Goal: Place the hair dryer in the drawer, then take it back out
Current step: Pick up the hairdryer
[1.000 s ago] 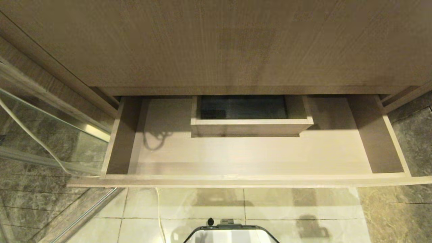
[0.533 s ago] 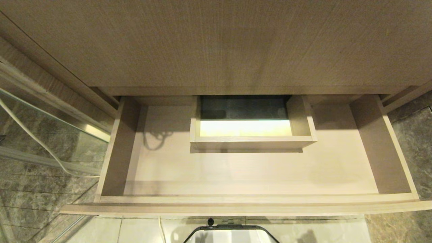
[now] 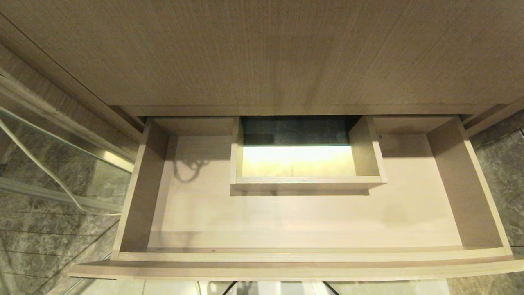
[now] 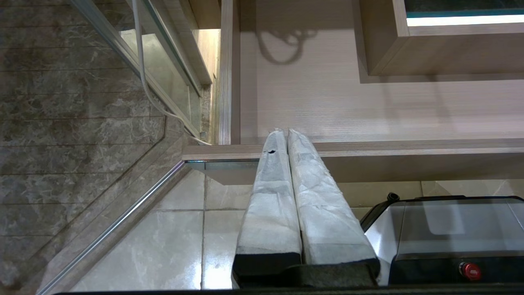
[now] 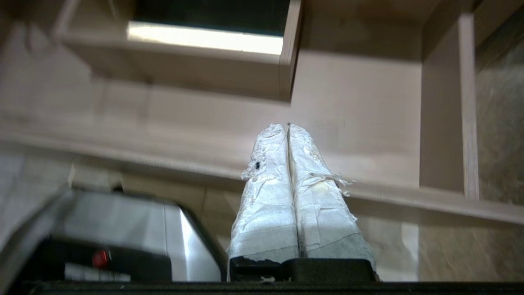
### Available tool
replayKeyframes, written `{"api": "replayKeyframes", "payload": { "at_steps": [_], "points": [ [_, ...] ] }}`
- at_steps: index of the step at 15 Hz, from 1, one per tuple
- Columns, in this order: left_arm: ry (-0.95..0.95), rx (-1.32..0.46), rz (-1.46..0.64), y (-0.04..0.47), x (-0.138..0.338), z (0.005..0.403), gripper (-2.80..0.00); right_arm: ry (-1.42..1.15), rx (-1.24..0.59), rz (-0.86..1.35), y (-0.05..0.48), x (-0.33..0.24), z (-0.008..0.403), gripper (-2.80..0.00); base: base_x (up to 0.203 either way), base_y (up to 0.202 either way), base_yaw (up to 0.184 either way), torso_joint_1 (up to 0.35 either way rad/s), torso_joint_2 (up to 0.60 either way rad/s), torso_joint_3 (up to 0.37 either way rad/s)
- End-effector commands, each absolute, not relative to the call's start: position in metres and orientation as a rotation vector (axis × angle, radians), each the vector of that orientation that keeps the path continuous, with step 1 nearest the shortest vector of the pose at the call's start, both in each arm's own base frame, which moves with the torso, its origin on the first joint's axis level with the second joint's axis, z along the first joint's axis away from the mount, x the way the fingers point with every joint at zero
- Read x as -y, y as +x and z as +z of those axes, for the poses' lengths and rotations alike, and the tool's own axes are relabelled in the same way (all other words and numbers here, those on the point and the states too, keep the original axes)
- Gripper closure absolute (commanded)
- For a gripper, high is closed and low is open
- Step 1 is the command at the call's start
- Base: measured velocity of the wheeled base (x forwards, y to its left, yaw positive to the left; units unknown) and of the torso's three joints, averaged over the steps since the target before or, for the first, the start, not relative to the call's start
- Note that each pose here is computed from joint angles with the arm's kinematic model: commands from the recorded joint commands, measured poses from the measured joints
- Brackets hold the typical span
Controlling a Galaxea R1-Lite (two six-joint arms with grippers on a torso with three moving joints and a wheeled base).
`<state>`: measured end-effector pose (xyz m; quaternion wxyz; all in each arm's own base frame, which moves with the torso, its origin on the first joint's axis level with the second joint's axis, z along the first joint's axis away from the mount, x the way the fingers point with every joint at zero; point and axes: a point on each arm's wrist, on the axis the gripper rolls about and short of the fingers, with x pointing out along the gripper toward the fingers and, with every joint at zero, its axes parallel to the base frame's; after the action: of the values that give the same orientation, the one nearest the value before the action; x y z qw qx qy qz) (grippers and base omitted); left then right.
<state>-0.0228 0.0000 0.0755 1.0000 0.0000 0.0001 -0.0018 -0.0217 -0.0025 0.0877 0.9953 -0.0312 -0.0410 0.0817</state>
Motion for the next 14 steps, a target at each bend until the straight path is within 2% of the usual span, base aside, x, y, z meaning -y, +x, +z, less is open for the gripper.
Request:
{"api": "replayKeyframes", "payload": {
  "at_steps": [1,14],
  "points": [
    [0.0,-0.002,-0.003,-0.0227,0.0,0.0751,0.0,-0.045,0.119,0.165,-0.0231,0.0028,0.0752,0.0,0.0,0.0,0.0,0.0,0.0,0.0],
    [0.0,-0.002,-0.006,-0.0227,0.0,0.0751,0.0,-0.05,0.117,0.167,-0.0231,0.0028,0.0749,0.0,0.0,0.0,0.0,0.0,0.0,0.0]
  ]
}}
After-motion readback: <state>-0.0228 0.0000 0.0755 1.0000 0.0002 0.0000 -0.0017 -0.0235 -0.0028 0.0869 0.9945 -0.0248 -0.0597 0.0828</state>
